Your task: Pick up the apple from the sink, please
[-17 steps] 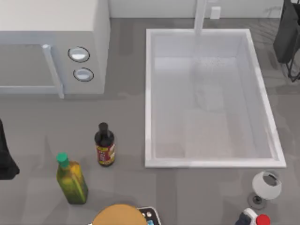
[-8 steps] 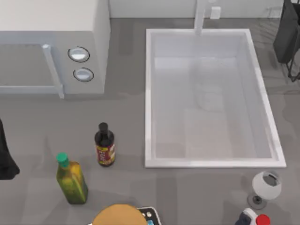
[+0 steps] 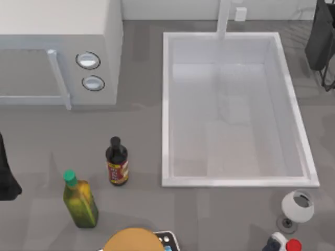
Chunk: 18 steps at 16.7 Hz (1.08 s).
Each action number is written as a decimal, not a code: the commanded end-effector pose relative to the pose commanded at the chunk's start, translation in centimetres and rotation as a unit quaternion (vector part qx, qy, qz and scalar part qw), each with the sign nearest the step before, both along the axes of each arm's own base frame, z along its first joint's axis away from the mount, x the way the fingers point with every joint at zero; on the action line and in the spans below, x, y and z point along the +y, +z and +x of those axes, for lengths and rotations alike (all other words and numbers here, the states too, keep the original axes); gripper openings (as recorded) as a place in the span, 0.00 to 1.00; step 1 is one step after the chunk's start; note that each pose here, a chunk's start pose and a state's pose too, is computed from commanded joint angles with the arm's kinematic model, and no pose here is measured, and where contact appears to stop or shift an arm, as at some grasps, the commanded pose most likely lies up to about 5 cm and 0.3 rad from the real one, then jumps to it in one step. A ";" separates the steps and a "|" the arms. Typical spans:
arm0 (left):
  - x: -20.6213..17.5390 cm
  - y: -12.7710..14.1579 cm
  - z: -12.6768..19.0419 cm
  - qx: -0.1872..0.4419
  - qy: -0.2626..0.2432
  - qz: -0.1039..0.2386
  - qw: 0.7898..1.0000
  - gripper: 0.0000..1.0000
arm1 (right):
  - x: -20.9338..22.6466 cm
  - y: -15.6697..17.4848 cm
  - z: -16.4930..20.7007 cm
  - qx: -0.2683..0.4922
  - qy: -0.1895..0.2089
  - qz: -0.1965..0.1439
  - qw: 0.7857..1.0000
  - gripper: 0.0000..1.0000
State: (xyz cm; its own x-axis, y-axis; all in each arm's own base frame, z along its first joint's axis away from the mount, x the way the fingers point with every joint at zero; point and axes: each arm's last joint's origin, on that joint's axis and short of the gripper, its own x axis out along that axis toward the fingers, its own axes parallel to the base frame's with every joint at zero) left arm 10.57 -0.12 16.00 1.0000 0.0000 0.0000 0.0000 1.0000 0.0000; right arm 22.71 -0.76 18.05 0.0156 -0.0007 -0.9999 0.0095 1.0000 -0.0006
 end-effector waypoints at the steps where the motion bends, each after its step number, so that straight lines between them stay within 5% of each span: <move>1: 0.0 0.0 0.0 0.000 0.000 0.000 1.000 1.00 | 0.0 -0.9 -0.2 0.003 0.000 0.000 1.000 0.00; 7: 0.0 0.0 0.0 0.000 0.000 0.000 1.000 1.00 | 0.0 -2.1 -0.5 0.008 0.000 0.000 1.000 0.00; 18: 0.0 0.0 0.0 0.000 0.000 0.000 1.000 1.00 | 0.0 -2.1 -0.5 0.008 0.000 0.000 1.000 0.83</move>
